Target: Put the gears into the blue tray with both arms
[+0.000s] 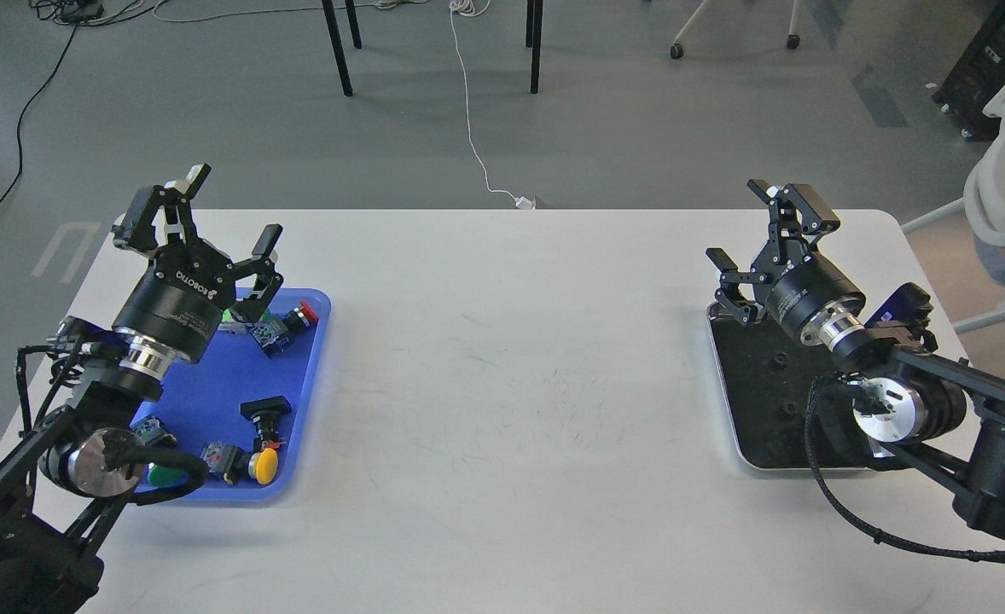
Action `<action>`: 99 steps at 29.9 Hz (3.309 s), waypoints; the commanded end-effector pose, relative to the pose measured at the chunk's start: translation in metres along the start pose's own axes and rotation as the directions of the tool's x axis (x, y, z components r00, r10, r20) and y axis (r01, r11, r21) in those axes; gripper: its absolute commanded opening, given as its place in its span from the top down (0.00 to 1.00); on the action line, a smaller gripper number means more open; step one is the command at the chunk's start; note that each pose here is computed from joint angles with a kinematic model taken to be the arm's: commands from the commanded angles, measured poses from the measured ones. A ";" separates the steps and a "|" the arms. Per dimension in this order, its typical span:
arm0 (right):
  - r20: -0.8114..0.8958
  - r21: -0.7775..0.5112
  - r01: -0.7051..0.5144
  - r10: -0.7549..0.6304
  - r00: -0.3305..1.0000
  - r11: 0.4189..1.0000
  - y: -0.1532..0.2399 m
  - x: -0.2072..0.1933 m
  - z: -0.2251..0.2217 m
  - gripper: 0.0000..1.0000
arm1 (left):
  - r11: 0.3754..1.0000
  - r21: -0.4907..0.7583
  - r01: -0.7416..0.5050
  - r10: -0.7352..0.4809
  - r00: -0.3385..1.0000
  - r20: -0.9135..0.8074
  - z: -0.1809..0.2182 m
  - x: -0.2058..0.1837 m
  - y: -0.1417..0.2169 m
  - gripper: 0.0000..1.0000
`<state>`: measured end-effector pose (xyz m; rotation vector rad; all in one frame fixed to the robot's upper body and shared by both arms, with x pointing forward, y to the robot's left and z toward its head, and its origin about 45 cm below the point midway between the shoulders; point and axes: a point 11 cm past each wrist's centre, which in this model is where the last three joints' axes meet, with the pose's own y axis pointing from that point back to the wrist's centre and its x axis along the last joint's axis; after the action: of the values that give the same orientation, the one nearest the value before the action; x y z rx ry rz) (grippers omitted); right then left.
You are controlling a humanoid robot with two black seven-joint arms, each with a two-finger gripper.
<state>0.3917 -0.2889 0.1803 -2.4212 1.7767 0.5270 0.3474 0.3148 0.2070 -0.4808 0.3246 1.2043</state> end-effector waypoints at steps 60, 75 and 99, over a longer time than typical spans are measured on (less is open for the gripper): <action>-0.487 -0.828 -0.100 -0.796 -0.358 0.552 0.039 0.042 -0.080 0.01 | 1.000 0.005 0.010 -0.010 0.999 0.035 0.008 0.001 0.002 0.02; -0.307 -0.855 -0.250 -0.831 -0.463 0.455 0.021 0.061 -0.041 0.06 | 1.000 0.004 0.013 -0.013 1.000 0.021 0.003 -0.003 0.001 0.02; -0.377 -0.830 -0.236 -0.819 -0.432 0.506 0.011 0.077 -0.003 0.31 | 1.000 0.012 0.022 -0.022 0.999 0.033 0.001 -0.005 0.001 0.02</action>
<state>0.4005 -0.3624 0.1587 -3.9977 -0.4225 -2.0683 0.3452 0.3104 0.2100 -0.4560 0.2985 1.1872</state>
